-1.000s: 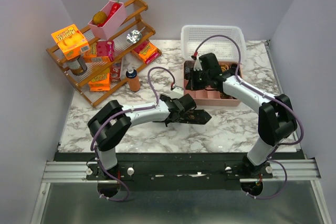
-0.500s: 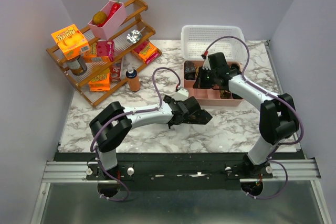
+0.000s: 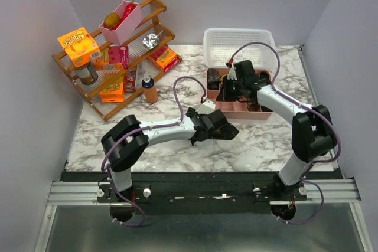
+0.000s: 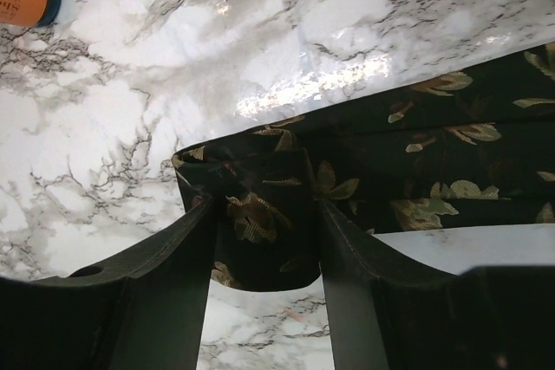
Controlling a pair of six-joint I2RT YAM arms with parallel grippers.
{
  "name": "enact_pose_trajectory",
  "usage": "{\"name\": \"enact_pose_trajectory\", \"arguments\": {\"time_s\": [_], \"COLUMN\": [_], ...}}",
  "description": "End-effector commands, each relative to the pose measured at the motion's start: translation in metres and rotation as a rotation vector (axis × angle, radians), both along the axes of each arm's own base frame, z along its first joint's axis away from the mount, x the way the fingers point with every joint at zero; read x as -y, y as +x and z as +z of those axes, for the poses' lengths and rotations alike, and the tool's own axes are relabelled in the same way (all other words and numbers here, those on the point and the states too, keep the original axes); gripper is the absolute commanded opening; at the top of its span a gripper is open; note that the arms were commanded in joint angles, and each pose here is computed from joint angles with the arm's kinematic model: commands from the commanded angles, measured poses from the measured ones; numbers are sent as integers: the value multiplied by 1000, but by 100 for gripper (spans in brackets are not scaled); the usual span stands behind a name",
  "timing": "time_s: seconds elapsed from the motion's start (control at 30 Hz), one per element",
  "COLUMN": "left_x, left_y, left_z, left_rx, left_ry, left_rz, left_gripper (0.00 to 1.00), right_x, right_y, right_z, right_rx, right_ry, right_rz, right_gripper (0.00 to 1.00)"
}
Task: Roll the ties
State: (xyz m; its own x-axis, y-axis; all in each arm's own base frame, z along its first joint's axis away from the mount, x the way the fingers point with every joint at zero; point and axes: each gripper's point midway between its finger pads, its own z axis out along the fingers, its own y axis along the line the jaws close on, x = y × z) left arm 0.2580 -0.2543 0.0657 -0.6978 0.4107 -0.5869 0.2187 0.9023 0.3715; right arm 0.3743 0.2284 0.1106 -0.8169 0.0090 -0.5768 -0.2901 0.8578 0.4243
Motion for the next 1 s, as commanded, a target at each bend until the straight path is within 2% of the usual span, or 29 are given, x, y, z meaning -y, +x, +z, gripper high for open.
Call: {"name": "enact_pose_trajectory", "arguments": {"time_s": [0.0, 0.4, 0.57, 0.77, 0.97], "left_x": [26, 58, 57, 53, 37], "left_y": [1, -13, -14, 5, 24], "left_z": [7, -24, -30, 4, 45], "left_rx": [6, -120, -131, -64, -23], "left_ry": [-94, -209, -203, -268, -396], "left_rz": [-36, -109, -101, -82, -68], "left_gripper": [58, 60, 60, 66, 70], "right_x": [-1, -4, -6, -10, -15], "right_y": [-2, -4, -6, -10, -18], "right_z": [-5, -15, -17, -4, 5], "right_rx": [-8, -32, -43, -13, -4], "right_ry": [12, 13, 21, 41, 69], "right_rz": [13, 28, 45, 79, 125], "right_gripper": [1, 1, 1, 1, 1]}}
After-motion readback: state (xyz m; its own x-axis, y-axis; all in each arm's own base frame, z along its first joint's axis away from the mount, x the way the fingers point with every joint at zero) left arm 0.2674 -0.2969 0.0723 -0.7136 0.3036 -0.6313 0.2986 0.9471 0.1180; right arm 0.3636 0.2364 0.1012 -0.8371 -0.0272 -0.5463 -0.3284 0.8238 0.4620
